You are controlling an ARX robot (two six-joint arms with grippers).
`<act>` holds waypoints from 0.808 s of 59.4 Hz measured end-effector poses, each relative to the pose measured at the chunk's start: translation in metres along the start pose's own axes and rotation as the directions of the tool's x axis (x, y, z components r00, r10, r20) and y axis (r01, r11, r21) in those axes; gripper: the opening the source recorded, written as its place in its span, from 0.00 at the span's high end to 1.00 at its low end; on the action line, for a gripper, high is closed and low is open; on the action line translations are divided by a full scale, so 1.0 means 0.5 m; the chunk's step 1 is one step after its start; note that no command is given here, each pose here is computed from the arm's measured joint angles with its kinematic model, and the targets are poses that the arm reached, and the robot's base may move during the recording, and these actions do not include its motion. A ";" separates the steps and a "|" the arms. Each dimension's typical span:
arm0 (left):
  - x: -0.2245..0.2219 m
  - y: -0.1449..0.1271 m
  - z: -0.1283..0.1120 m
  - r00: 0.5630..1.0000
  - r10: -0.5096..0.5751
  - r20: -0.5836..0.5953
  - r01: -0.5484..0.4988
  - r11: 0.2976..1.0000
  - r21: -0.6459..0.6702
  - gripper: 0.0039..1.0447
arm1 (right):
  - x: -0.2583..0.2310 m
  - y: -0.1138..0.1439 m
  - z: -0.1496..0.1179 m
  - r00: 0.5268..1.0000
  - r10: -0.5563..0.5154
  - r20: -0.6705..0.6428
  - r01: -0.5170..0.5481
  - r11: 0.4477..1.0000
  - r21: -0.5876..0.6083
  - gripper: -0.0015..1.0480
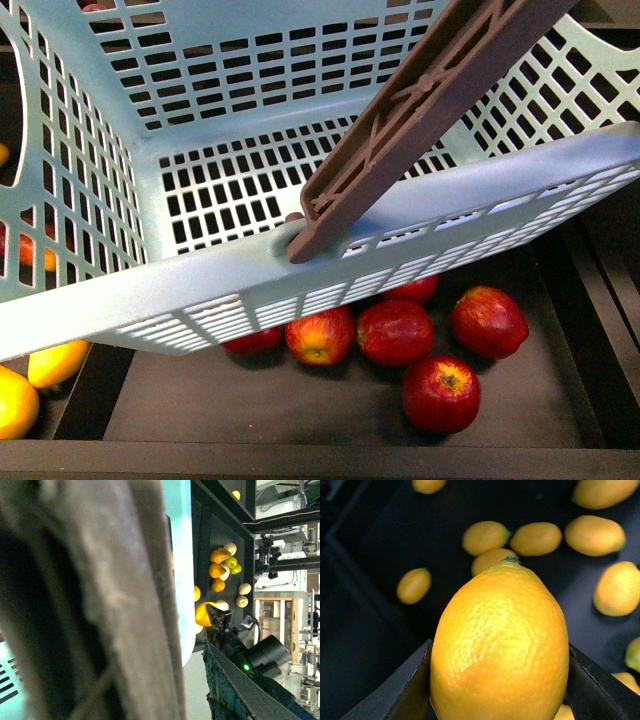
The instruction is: Pick lemon and mango into basket
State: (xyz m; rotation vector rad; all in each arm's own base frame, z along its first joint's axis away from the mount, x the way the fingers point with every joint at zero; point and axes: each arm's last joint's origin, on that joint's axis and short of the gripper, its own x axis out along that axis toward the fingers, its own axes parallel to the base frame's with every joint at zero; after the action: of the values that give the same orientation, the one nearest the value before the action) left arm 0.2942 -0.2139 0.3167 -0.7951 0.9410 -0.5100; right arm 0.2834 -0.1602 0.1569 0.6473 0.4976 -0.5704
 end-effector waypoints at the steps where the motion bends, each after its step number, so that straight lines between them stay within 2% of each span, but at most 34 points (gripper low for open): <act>1: 0.000 0.000 0.000 1.000 0.000 0.000 0.000 1.000 0.000 0.74 | -0.017 0.012 0.001 1.000 0.023 0.008 -0.023 1.000 -0.014 0.39; 9: 0.000 0.000 0.000 1.000 0.000 0.000 0.000 1.000 0.000 0.74 | -0.141 0.117 0.019 0.974 0.208 0.093 -0.199 0.974 -0.105 0.39; 19: 0.000 0.000 0.000 1.000 0.002 0.003 -0.002 1.000 0.000 0.74 | -0.230 0.207 0.001 0.925 0.361 0.119 -0.340 0.925 -0.169 0.39; 29: 0.000 0.000 0.000 1.000 0.000 0.000 0.000 1.000 0.000 0.74 | -0.266 0.287 -0.065 0.890 0.452 0.059 -0.429 0.874 -0.228 0.39; 35: 0.000 0.000 0.000 1.000 0.000 0.000 0.000 1.000 0.000 0.74 | -0.284 0.352 -0.136 0.856 0.517 -0.022 -0.501 0.817 -0.286 0.39; 48: 0.000 0.000 0.000 1.000 0.001 0.002 -0.001 1.000 0.000 0.74 | -0.296 0.399 -0.205 0.834 0.543 -0.095 -0.541 0.772 -0.334 0.39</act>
State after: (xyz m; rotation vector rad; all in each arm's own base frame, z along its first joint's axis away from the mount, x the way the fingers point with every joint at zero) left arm 0.2943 -0.2138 0.3167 -0.7951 0.9398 -0.5080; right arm 0.2743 0.0892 0.2557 0.4156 0.3657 0.0735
